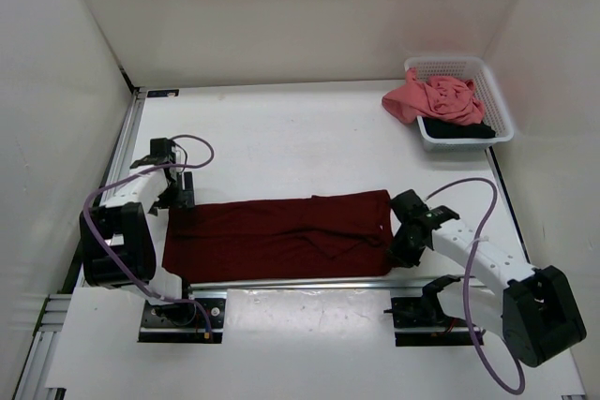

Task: Fold and stack the t-shirts
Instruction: Rotate the tshirt 90 degrees

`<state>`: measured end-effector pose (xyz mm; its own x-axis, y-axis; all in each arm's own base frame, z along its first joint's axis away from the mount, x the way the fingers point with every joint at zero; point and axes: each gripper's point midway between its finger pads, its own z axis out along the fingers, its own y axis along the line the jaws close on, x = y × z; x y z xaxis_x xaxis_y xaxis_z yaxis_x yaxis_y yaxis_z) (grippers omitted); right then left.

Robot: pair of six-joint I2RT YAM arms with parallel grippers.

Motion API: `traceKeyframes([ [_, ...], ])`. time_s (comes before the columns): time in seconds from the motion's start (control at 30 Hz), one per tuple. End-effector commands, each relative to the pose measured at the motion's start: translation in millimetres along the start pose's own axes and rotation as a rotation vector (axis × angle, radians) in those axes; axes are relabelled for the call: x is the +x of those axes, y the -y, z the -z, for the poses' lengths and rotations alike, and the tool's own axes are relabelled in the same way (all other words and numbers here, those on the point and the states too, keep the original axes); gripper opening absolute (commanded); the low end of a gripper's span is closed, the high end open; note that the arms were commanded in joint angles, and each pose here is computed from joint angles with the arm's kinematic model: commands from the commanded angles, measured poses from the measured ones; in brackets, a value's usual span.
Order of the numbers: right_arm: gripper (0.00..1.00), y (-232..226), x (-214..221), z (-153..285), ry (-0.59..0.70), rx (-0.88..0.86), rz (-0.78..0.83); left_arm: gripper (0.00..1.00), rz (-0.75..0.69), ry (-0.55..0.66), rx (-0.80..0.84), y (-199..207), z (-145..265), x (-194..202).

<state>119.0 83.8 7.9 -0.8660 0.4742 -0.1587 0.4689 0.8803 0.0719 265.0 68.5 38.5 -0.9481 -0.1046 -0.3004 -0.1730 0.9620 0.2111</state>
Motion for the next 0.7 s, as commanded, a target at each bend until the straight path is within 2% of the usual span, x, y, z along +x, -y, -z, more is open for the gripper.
traceKeyframes([
  [0.0,0.27,4,11,-23,-0.06,0.005,-0.001,0.89,0.02,0.058,0.0,-4,11,-9],
  [0.07,0.11,-13,-13,-19,-0.014,-0.013,0.027,0.9,0.019,0.056,-0.009,-6,13,-10],
  [0.17,0.01,-40,-54,-16,0.013,-0.016,0.084,0.9,0.034,0.064,-0.003,-9,17,-16],
  [0.2,0.0,-43,-59,-27,-0.027,0.028,0.108,0.91,0.046,0.064,0.003,-11,20,-18],
  [0.23,0.0,-52,-70,-29,-0.021,0.035,0.136,0.91,0.06,0.074,0.009,-15,24,-24],
  [0.27,0.0,-83,-98,-20,0.021,-0.008,0.156,0.91,0.06,0.074,0.02,-13,26,-26],
  [0.33,0.0,-96,-120,-38,-0.003,0.053,0.203,0.91,0.058,0.064,0.03,-12,28,-24],
  [0.37,0.0,-127,-148,-25,0.043,0.01,0.206,0.91,0.056,0.055,0.03,-12,29,-22],
  [0.43,0.0,-143,-173,-41,0.031,0.027,0.195,0.91,0.067,0.065,0.026,-15,31,-23],
  [0.47,0.0,-179,-209,-25,0.114,-0.046,0.198,0.91,0.065,0.055,0.018,-16,29,-19],
  [0.5,0.0,-180,-216,-40,0.08,-0.013,0.203,0.91,0.065,0.054,0.017,-16,29,-19],
  [0.53,0.0,-193,-232,-40,0.105,-0.014,0.2,0.91,0.063,0.043,0.018,-15,27,-14],
  [0.57,0.0,-227,-277,-13,0.215,-0.084,0.192,0.91,0.061,0.034,0.018,-15,27,-12],
  [0.6,0.0,-229,-280,-37,0.176,-0.028,0.198,0.91,0.059,0.024,0.018,-15,25,-11],
  [0.67,0.06,-257,-309,-32,0.232,-0.072,0.215,0.91,0.042,-0.004,0.032,-8,19,-5],
])
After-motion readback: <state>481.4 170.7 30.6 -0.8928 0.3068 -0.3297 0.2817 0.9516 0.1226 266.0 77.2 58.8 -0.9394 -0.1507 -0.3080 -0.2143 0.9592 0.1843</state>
